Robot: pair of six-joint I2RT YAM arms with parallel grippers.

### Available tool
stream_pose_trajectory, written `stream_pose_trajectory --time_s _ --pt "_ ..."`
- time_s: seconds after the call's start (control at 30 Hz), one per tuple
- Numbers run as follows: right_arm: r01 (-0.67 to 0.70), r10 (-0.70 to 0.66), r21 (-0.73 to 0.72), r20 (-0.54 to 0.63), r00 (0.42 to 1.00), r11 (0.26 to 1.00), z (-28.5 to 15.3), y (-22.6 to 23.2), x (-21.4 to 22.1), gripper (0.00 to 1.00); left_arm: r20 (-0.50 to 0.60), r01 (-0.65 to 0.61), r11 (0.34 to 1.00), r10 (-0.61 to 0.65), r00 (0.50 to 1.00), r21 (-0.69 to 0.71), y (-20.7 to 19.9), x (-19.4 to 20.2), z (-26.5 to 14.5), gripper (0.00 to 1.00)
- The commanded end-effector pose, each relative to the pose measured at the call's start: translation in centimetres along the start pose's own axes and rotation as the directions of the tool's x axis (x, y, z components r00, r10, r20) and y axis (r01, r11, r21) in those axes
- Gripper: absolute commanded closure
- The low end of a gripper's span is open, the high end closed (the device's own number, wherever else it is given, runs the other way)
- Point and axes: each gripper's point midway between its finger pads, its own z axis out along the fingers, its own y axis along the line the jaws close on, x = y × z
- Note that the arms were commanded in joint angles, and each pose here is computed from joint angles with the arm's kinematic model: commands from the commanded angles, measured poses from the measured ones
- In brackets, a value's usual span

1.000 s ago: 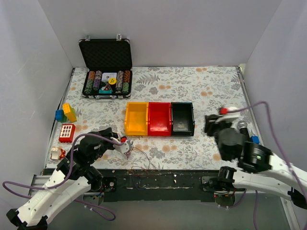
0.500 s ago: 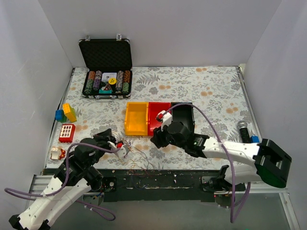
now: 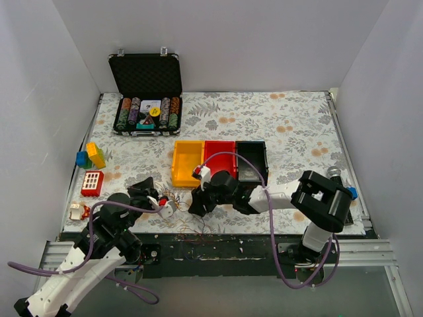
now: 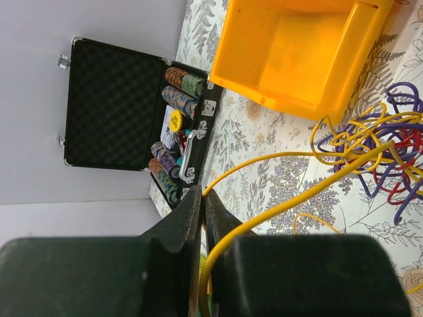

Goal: Untangle the cables

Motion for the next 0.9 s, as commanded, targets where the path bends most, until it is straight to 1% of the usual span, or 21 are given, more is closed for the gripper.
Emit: stream_pose_trajectory --time_s 0.0,0.1,0.27,0.47,0.6,0.73,0.77,0.83,0.87 --pt "0.065 -0.060 -0.094 0.059 0.996 0.993 1.7 2.6 -2.6 0.40 0.024 0.023 1.000 -0.023 0.999 -0.015 0.8 -0.8 0.3 1.00" --pt "0.106 -0.103 -0.056 0.055 0.993 0.993 2.4 2.4 -2.3 0.38 0.027 0.029 1.000 -0.029 0.999 -0.004 0.8 -1.0 0.4 1.00" --pt "0.164 -0.162 -0.015 0.097 0.982 0.986 3.2 1.6 -2.5 0.37 0.067 0.042 0.999 -0.041 0.997 -0.017 1.6 -2.0 0.4 1.00" --pt "0.195 -0.200 0.054 0.095 0.975 0.979 4.9 0.1 -3.1 0.36 0.122 0.032 0.998 -0.025 0.992 -0.056 3.1 -3.3 0.3 1.00" --pt "0.211 -0.220 0.093 0.091 0.971 0.973 5.6 -0.9 -3.1 0.37 0.146 0.016 0.999 -0.009 0.989 -0.051 3.4 -3.9 0.1 1.00" --pt "0.207 -0.213 0.088 0.068 0.975 0.974 6.3 -1.0 -2.6 0.51 0.149 0.018 0.998 -0.009 0.989 -0.056 3.8 -4.1 0.1 1.00" --pt "0.204 -0.209 0.079 0.071 0.975 0.976 6.4 -0.9 -2.6 0.56 0.154 0.021 0.998 -0.011 0.988 -0.062 4.0 -4.2 0.1 1.00" --pt "0.201 -0.206 0.068 0.080 0.975 0.977 6.2 -0.8 -2.2 0.61 0.164 0.027 0.997 -0.015 0.986 -0.071 4.3 -4.5 0.0 1.00" --pt "0.200 -0.206 0.064 0.095 0.974 0.978 6.0 -0.6 -2.4 0.65 0.168 0.030 0.997 -0.017 0.986 -0.076 4.5 -4.7 -0.1 1.00"
